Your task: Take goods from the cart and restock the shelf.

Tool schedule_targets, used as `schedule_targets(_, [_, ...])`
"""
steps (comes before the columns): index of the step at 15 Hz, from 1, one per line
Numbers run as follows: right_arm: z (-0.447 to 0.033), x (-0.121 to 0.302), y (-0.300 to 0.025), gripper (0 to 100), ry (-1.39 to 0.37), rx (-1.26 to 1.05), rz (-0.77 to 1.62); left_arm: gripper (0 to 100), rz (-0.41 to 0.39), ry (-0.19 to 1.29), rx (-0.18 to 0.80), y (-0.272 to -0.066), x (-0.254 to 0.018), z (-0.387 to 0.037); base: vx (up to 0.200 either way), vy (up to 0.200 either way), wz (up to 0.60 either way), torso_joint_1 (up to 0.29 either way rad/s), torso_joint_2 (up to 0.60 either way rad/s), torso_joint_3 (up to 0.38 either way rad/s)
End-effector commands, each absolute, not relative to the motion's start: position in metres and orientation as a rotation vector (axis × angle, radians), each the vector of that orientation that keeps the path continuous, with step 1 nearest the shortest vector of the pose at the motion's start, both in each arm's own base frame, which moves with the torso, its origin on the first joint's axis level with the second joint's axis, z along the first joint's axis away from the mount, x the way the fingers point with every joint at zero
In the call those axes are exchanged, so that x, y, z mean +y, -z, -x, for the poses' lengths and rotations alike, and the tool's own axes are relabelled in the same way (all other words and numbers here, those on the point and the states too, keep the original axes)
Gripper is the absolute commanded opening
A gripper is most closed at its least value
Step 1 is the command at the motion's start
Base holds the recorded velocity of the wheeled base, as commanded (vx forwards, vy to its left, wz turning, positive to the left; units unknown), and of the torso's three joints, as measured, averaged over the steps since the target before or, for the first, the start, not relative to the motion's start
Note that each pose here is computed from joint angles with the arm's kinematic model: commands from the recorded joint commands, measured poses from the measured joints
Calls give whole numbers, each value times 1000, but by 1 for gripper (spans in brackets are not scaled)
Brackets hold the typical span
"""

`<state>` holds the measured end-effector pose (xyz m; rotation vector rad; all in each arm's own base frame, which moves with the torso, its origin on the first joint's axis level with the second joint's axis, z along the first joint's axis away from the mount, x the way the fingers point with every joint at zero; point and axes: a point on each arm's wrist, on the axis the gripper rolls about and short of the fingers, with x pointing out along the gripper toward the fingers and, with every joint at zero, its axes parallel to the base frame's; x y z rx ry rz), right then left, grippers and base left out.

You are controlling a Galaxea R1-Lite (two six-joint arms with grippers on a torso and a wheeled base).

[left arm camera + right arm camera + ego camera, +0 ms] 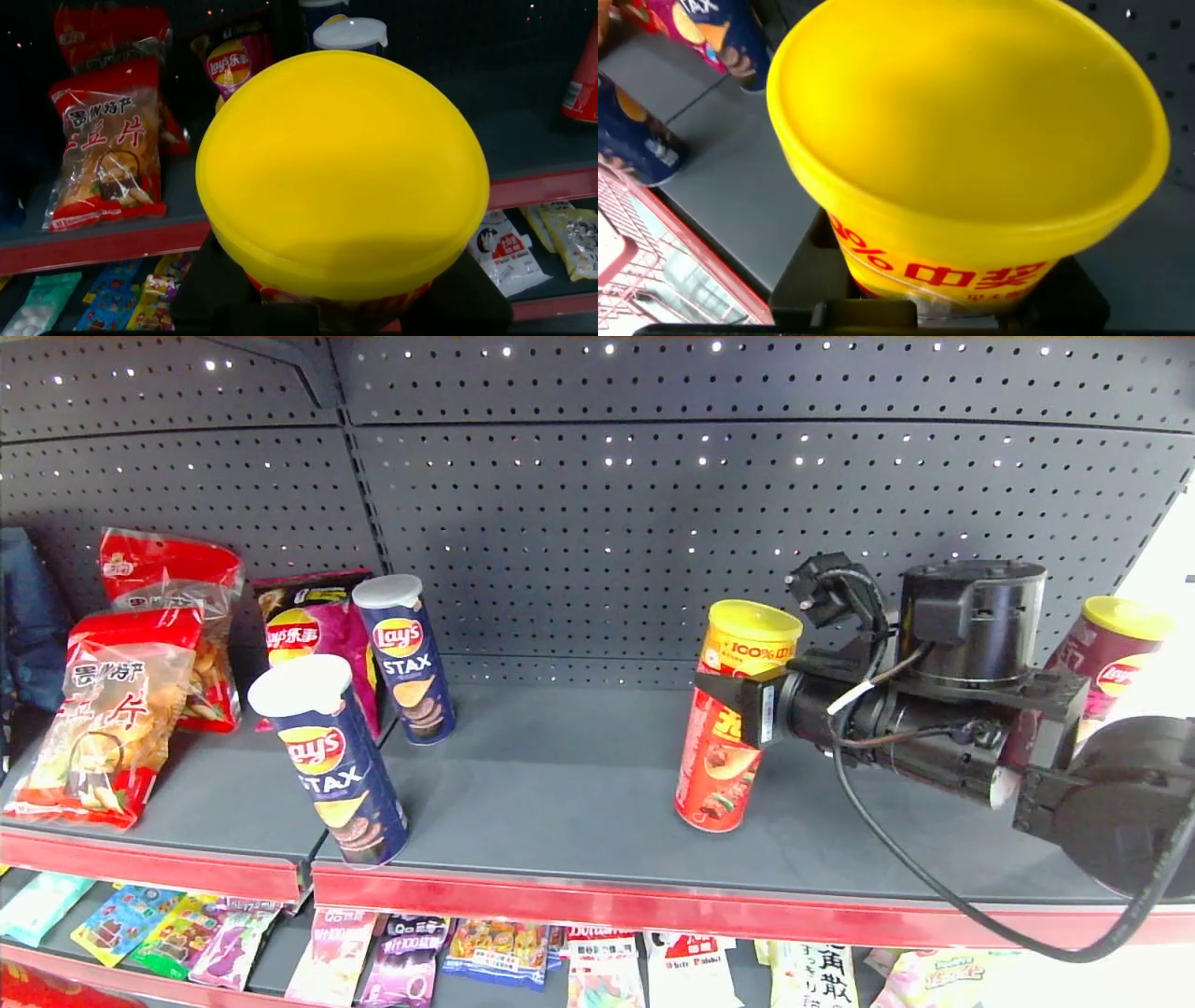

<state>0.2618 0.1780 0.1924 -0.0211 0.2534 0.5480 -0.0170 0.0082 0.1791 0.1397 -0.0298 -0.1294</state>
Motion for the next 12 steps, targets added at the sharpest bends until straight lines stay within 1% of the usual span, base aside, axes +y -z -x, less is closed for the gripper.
schedule_targets(1, [-253,180,-186,0,-550,267,31,0,-140,129,-29,-179,8,17,0,0,0,0,0,0])
schedule_targets(4, [-249,181,-179,0,-537,286,45,0,-140,129,-29,-179,8,17,0,0,0,0,0,0])
schedule_targets(8, [-243,188,-179,0,-535,270,48,0,-140,130,-27,-179,8,17,0,0,0,0,0,0])
schedule_targets(12, [-242,189,-156,0,-527,262,56,0,-139,129,-30,-180,8,17,0,0,0,0,0,0])
